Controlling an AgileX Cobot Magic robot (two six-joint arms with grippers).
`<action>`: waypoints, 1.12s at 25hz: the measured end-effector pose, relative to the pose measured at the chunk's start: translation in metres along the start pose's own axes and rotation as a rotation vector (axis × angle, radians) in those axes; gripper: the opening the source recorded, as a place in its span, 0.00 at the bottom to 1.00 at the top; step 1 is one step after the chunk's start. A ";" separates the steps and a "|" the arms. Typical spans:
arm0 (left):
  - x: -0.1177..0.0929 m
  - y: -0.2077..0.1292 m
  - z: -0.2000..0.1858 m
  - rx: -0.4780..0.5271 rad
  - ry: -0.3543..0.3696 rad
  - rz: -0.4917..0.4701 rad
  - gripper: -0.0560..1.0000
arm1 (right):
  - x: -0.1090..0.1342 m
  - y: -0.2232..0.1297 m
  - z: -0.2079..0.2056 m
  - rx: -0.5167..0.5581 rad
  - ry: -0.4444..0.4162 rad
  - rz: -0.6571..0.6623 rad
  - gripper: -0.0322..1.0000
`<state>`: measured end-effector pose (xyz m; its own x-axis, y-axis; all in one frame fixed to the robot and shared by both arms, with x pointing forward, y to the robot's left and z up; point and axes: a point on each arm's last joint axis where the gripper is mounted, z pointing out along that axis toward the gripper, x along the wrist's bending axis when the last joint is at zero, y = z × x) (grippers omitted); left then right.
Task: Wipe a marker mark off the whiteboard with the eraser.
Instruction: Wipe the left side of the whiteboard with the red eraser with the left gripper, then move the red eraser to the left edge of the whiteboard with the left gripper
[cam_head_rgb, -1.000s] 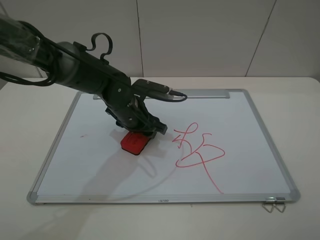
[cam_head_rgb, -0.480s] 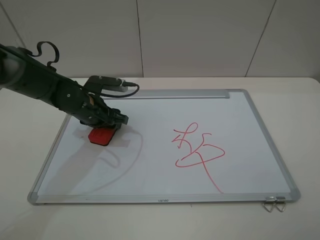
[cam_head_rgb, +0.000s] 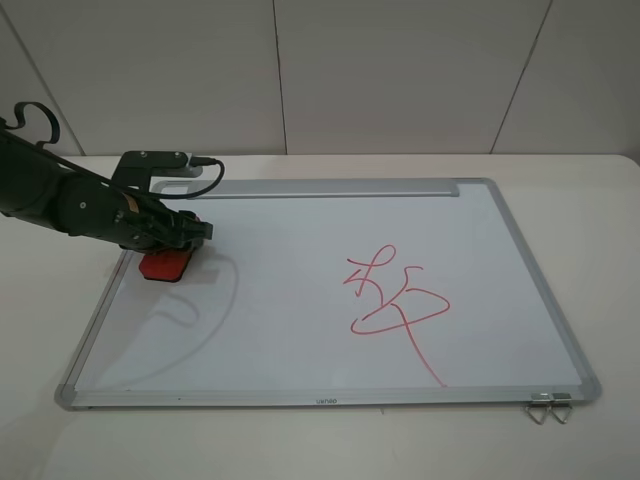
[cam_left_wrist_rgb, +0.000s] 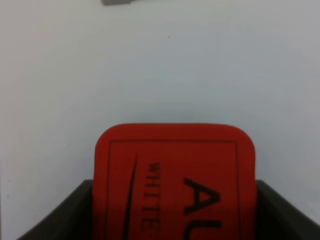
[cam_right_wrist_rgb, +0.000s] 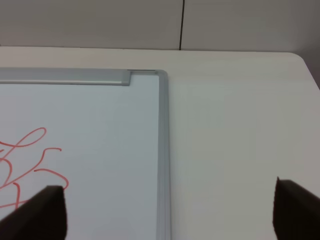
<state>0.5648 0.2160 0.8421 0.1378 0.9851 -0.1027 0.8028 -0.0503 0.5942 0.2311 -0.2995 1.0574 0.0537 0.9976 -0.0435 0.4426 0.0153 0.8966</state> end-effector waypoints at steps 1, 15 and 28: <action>0.001 -0.001 -0.003 0.022 0.007 -0.002 0.60 | 0.000 0.000 0.000 0.000 0.000 0.000 0.72; 0.003 -0.003 -0.099 0.267 0.078 -0.113 0.60 | 0.000 0.000 0.000 0.000 0.000 0.000 0.72; -0.016 -0.010 -0.111 0.242 0.076 -0.091 0.60 | 0.000 0.000 0.000 0.000 0.000 0.000 0.72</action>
<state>0.4901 0.2189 0.9257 0.0225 0.9964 -0.0817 0.9263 0.0100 0.3766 0.2311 -0.2995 1.0574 0.0537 0.9976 -0.0435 0.4426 0.0153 0.8966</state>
